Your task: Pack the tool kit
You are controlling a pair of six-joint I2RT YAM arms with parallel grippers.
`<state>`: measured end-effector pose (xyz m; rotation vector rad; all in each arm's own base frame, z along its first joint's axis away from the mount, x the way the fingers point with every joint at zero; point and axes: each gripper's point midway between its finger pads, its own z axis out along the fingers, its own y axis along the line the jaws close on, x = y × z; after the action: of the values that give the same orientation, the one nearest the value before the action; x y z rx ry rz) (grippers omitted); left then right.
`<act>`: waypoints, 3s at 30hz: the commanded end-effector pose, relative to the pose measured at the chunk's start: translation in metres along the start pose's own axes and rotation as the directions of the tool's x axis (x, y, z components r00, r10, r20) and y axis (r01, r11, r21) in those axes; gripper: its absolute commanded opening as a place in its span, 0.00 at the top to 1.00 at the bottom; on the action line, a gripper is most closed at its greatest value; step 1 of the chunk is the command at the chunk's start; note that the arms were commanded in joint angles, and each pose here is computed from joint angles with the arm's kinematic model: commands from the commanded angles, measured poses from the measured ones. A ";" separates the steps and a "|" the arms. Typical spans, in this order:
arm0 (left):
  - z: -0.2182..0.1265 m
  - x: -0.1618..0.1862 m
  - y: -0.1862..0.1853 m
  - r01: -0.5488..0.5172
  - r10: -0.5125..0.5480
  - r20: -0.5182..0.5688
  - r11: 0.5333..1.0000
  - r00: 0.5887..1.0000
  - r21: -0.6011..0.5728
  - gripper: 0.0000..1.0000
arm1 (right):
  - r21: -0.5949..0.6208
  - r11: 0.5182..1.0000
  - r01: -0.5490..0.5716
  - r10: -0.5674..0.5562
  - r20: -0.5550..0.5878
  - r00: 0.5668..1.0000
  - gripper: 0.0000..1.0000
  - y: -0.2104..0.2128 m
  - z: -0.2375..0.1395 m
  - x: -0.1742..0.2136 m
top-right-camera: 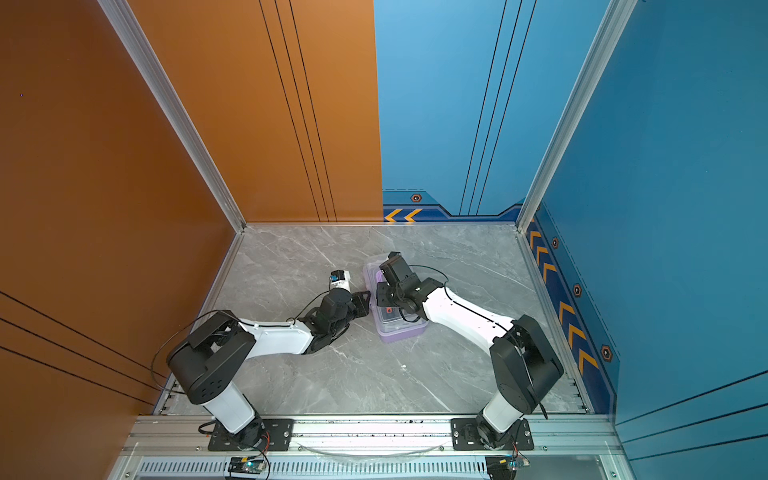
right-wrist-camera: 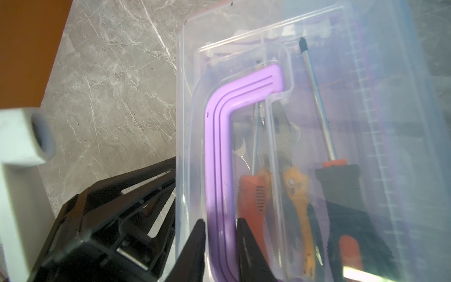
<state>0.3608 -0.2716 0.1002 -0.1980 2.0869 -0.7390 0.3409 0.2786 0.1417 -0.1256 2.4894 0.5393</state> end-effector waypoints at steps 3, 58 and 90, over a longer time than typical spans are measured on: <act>-0.027 -0.017 -0.001 -0.014 0.013 0.036 0.999 0.999 0.043 0.53 | -0.077 0.997 0.012 -0.014 -0.034 0.999 0.72 0.018 -0.023 0.006; -0.038 -0.024 0.038 0.073 -0.094 -0.316 0.994 0.944 -0.078 0.39 | 0.084 0.987 -0.138 0.130 0.097 0.987 0.64 -0.037 -0.071 -0.055; 0.006 0.005 0.022 0.095 -0.088 -0.506 0.995 0.858 -0.011 0.50 | 0.063 0.997 -0.051 0.056 -0.077 0.995 0.66 -0.001 -0.008 -0.011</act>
<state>0.3661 -0.2479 0.0895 -0.1244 2.5617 -0.8923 0.3499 0.2720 0.1604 -0.0396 2.5724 0.4837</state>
